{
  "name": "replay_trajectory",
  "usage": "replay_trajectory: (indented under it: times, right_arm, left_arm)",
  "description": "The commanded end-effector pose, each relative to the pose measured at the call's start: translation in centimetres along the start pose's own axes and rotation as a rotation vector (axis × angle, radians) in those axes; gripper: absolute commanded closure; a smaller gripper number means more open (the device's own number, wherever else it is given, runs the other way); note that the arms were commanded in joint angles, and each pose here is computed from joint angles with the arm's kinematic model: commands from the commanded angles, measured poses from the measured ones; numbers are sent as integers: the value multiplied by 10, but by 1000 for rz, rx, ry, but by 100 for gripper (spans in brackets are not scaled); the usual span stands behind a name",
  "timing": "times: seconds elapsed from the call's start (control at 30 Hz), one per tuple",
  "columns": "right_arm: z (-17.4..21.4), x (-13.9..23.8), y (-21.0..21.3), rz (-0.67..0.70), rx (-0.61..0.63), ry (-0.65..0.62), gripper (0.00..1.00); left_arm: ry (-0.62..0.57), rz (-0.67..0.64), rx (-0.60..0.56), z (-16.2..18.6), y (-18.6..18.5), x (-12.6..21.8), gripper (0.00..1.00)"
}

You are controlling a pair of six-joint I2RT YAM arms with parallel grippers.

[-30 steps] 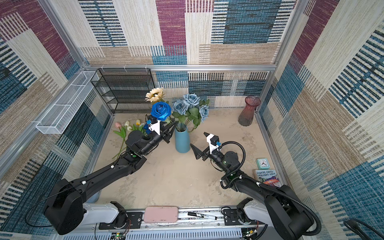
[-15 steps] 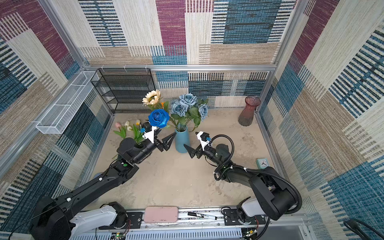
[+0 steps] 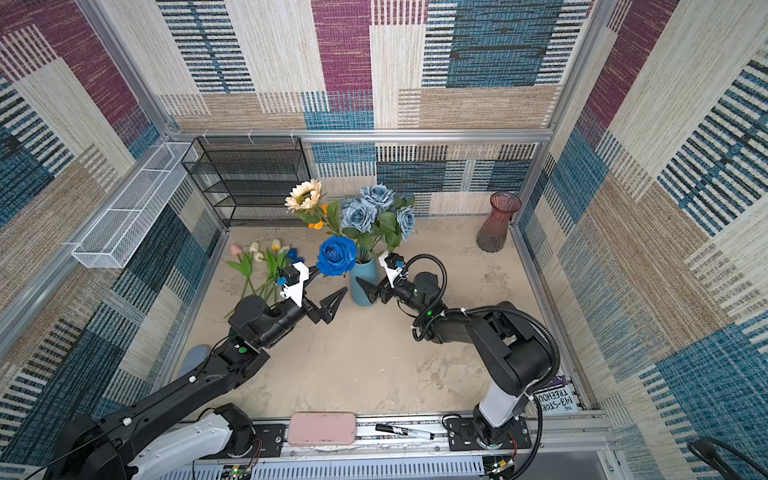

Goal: Arrange the flowers into the vase
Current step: 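Open and withdraw the left gripper while the right gripper closes on the vase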

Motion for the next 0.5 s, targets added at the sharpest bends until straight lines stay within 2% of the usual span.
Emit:
replay_trajectory:
  times: [0.0, 0.23, 0.27, 0.47]
  right_arm:
    - [-3, -11, -3, -4, 18, -32, 0]
    - [9, -29, -10, -6, 19, -47, 0]
    - [9, -31, -11, -6, 20, -51, 0]
    - [15, -41, -14, -3, 28, -60, 0]
  left_arm:
    - [2, -25, -2, 7, 2, 7, 0]
    - [8, -53, 12, 19, 4, 20, 0]
    - [45, -59, 16, 25, 5, 20, 0]
    - [50, -67, -1, 25, 6, 18, 0]
Point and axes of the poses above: each gripper's point midway between its finger pads, its own x axis back along the fingers, its own y axis along the line the jaws close on, z = x × y, the point moved 5 cm from there along x, back along the fingers
